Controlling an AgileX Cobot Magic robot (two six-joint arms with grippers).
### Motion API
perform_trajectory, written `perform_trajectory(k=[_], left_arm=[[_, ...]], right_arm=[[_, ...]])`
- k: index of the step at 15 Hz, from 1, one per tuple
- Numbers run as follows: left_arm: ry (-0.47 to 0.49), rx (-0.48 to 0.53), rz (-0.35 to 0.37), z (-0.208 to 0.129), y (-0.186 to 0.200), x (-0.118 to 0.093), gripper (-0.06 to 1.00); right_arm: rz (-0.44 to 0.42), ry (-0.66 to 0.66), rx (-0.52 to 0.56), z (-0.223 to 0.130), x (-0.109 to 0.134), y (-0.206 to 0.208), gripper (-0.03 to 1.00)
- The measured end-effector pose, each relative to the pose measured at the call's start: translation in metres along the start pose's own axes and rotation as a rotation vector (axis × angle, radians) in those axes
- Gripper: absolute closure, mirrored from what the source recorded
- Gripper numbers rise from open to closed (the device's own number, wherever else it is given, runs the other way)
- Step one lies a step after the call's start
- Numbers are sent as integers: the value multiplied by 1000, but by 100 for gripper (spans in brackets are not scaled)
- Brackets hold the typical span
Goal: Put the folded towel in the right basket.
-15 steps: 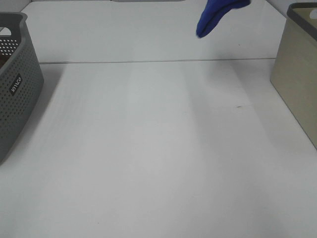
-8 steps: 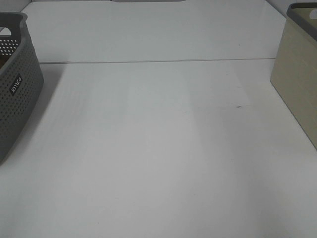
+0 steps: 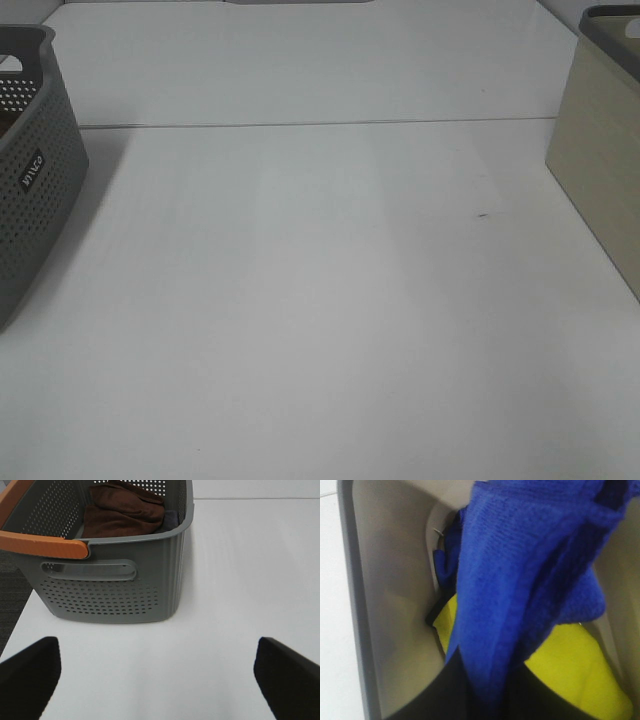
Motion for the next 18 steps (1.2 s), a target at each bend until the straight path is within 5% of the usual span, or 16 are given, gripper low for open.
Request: perform_trajectory(k=[1,4,5,11,13,15,18], left_arm=[[0,0,0,0,0,0,-3],[0,0,0,0,0,0,-3],[0,0,0,0,0,0,-3],[0,0,0,0,0,0,-3],[0,0,0,0,0,0,-3],[0,0,0,0,0,0,-3],[0,0,0,0,0,0,-3]], right_arm=[[-7,-17,10,0,-2,-5,79],[-11,-47,11,0,-3,-6,14],[-13,-51,11,0,-3,-6,6],[40,-54,11,-5,27,-2,-1],[-23,57,-47,-20,80,22,-1],[11,110,-91,-32,109,50,-1],[24,115,-67,-77,104,86,-1]])
Point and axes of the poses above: a point on each arm's last joint axis where the gripper is mounted, y pointing back along that axis away from the gripper, x along the wrist's bending axis when the last joint is at zero, z = x × y, the point moved 5 cm from there along -y, pointing out along that axis toward the gripper, and after that the axes turned 14 degrees about -y, right-handed, at the moved point
